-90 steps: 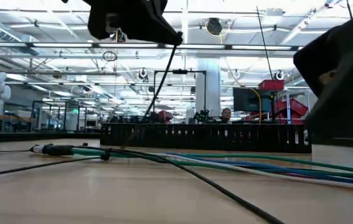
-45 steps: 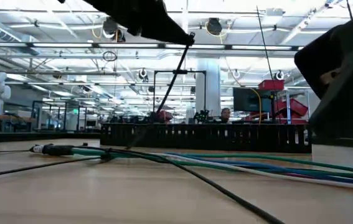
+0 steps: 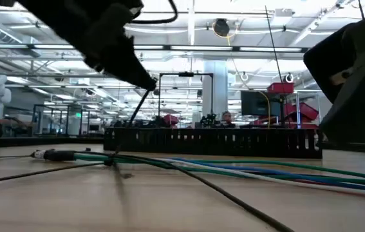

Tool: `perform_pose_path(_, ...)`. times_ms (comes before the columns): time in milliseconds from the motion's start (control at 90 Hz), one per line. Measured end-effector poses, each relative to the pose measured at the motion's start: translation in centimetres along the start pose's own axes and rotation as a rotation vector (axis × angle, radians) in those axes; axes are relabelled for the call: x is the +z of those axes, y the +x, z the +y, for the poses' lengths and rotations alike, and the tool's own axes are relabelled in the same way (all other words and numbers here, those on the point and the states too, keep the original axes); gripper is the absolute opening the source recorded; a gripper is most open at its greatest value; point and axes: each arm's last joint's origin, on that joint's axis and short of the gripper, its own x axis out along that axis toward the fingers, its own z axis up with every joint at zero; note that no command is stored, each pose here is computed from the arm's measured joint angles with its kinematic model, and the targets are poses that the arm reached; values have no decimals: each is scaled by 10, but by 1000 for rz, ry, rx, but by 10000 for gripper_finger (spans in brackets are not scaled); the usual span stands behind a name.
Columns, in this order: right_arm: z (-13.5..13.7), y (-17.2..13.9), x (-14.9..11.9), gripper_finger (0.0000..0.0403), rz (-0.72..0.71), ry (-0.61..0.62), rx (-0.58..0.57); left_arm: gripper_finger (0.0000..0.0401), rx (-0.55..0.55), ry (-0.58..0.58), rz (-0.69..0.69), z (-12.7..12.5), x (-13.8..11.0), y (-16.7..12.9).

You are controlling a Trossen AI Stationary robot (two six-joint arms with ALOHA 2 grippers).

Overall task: Ziptie cables
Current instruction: Wrap the cable wires with the black zip tie

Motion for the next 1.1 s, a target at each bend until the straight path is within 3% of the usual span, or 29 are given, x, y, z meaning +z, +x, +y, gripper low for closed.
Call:
perform_pose_path(311, 0, 1, 1, 125, 5, -19, 26, 0, -123, -105, -138, -43, -16, 2)
perform_pose_path(467, 1, 4, 10, 125, -23, -48, 141, 0, -70, -161, -214, -50, -23, 14)
perform_pose_path(589, -15, 14, 21, 121, -46, -63, 125, 0, -48, -205, -246, -48, -22, 24)
perform_pose_path(800, -53, 32, 29, 69, 29, 21, 78, 0, -65, -283, -303, -47, -13, 26)
perform_pose_path(1100, -57, 39, 37, 3, 48, 98, 123, 0, 18, -279, -315, -44, -14, 29)
